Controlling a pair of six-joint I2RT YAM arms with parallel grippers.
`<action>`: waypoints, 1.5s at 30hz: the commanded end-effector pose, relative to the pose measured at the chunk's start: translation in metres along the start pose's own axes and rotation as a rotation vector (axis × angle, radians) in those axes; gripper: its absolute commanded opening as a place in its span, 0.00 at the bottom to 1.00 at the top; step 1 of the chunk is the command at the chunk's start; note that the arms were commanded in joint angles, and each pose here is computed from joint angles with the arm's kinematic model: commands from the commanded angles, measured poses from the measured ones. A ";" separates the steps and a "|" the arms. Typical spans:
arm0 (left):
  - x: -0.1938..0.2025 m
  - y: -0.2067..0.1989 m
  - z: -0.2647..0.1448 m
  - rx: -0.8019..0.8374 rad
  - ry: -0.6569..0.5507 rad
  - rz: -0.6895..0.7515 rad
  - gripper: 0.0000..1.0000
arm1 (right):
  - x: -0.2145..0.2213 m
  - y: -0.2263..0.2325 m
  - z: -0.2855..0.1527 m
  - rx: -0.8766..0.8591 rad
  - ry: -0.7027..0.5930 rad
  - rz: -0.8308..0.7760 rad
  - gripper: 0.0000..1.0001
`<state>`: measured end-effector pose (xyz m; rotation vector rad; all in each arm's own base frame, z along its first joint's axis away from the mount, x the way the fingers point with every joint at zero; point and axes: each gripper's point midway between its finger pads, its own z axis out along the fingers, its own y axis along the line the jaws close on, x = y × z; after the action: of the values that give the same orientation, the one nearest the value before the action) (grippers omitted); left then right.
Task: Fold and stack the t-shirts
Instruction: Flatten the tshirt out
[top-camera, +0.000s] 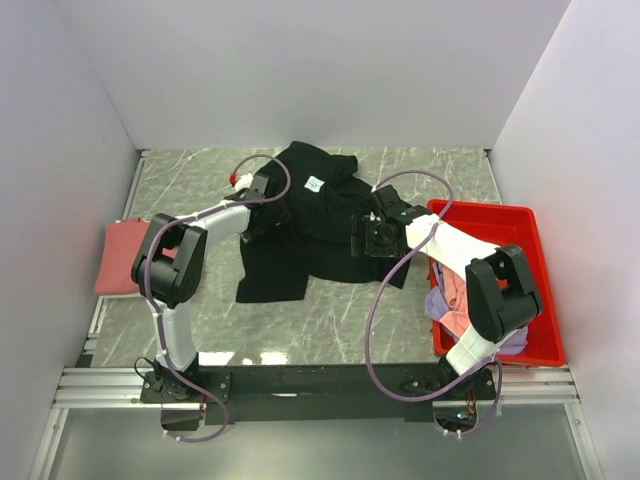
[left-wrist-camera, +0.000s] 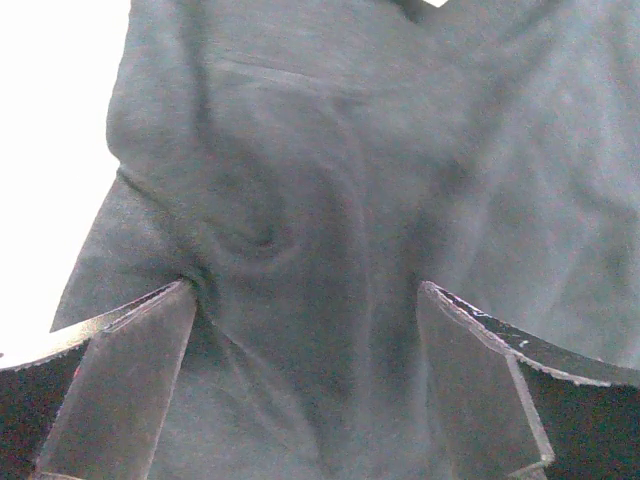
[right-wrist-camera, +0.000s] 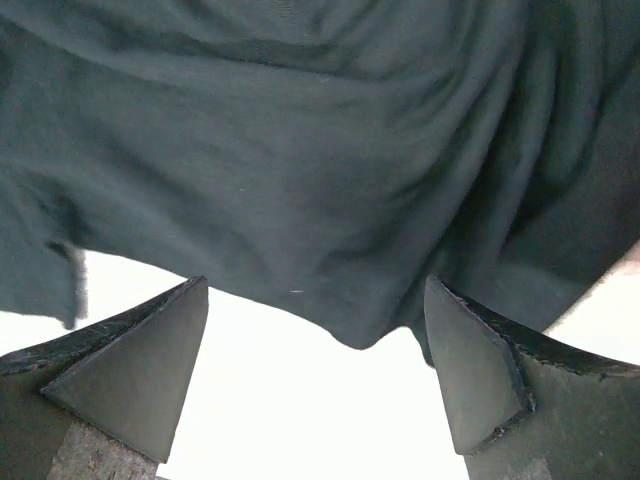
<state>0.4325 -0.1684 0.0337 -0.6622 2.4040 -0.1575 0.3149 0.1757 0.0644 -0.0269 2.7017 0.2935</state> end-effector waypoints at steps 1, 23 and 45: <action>0.005 0.045 0.013 -0.163 0.022 0.012 0.99 | -0.019 0.019 -0.019 -0.053 -0.078 -0.048 0.94; -0.013 0.052 -0.087 -0.021 -0.035 -0.059 1.00 | 0.005 0.012 -0.043 -0.019 -0.181 0.039 0.97; 0.083 0.168 -0.141 -0.196 -0.016 -0.273 0.93 | -0.006 -0.001 -0.079 -0.024 -0.331 0.080 1.00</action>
<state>0.2082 -0.0797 0.0483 -1.0445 2.3908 -0.0725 0.2806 0.1609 0.1244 0.0813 2.4352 0.3198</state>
